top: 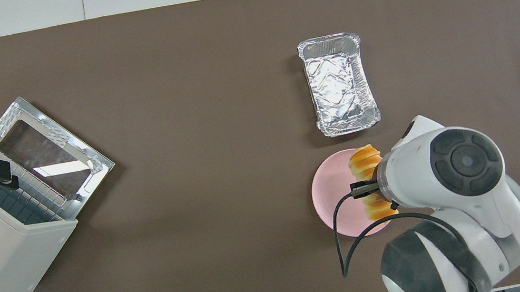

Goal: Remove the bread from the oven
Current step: 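Lower the bread onto the pink plate and open the right gripper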

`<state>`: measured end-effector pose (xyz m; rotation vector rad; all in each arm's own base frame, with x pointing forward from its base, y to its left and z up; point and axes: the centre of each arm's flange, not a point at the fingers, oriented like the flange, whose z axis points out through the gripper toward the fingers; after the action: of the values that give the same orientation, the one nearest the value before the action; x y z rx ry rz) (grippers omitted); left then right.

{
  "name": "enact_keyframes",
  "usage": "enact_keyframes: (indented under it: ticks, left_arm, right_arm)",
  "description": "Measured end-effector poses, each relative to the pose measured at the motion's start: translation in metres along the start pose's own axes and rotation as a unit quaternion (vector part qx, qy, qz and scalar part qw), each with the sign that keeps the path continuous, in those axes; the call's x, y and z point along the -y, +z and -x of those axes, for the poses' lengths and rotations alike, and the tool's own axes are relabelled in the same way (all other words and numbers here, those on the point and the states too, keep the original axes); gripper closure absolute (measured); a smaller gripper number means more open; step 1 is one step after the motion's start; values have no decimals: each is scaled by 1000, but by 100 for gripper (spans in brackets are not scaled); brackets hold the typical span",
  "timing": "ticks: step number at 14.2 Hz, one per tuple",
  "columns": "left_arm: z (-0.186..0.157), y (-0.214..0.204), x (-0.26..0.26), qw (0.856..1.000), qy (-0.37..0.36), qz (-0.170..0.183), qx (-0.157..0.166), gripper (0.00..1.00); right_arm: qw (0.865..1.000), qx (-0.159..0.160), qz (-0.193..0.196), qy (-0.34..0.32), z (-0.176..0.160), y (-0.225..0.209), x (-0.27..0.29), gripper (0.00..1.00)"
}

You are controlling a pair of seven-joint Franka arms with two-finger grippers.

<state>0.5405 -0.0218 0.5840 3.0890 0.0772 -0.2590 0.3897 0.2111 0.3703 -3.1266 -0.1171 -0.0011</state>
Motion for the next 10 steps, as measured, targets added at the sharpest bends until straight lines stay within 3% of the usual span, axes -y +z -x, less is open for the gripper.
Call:
enact_keyframes:
  ticks: [10]
  left_arm:
    - [0,0,0,1000,0,0,0,0]
  right_arm:
    - [1000,-9,-5,-8,-2,54,9,91]
